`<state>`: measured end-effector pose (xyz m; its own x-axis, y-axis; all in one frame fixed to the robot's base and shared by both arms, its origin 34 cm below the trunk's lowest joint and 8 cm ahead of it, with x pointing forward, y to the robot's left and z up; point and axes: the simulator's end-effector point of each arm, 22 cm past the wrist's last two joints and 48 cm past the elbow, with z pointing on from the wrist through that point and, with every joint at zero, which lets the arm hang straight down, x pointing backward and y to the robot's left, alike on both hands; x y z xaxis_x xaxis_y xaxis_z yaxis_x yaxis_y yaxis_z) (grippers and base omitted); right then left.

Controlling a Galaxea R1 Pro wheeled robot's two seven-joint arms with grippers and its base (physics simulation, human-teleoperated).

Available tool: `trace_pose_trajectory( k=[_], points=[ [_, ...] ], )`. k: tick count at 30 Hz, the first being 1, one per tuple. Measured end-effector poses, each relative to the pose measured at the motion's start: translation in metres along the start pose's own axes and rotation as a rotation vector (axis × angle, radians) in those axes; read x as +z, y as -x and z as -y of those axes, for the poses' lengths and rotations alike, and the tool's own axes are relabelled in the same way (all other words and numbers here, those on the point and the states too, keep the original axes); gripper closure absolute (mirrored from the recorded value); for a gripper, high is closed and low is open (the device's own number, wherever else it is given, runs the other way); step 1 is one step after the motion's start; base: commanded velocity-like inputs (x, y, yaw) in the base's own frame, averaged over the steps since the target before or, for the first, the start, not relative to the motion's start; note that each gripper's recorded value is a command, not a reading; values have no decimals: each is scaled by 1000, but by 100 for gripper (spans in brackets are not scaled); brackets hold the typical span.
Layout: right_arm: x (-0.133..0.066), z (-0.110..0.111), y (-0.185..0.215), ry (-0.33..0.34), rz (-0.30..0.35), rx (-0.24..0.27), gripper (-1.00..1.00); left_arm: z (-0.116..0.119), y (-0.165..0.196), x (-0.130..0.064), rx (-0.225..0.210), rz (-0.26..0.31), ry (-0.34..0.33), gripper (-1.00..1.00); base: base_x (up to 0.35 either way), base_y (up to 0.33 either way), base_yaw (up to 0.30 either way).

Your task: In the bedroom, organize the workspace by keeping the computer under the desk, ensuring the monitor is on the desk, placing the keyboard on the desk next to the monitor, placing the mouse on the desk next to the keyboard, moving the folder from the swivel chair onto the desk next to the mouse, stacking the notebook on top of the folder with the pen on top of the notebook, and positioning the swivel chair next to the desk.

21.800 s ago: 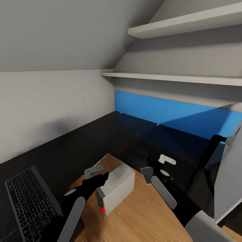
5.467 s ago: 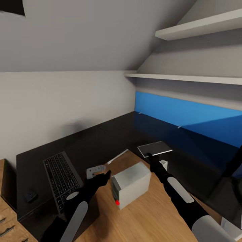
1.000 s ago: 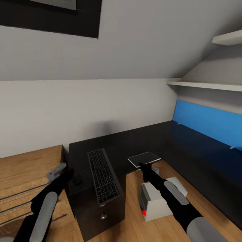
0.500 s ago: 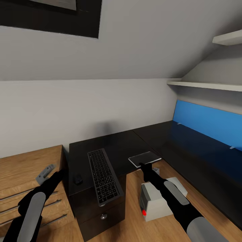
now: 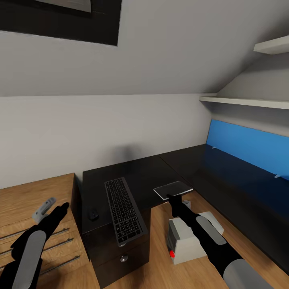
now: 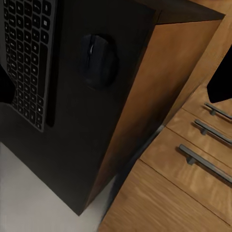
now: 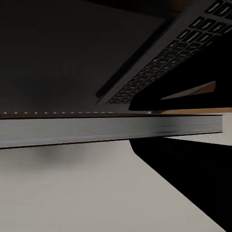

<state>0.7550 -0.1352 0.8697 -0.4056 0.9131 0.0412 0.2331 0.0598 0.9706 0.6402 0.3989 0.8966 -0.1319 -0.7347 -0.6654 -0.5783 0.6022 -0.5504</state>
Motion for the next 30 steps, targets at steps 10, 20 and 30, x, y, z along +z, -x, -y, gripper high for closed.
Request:
trace_pose_trajectory(
  k=[10,20,30],
  points=[
    [0,2,0,-6,1,-16,100,1,-2,0,-5,-2,0,-100,0,0,0],
    [1,10,2,-17,1,-83,100,-1,-8,3,-4,-5,-2,-100,0,0,0],
    [4,23,3,-18,2,-89,100,1,-24,8,16,-18,-20,-100,0,0,0]
  ],
)
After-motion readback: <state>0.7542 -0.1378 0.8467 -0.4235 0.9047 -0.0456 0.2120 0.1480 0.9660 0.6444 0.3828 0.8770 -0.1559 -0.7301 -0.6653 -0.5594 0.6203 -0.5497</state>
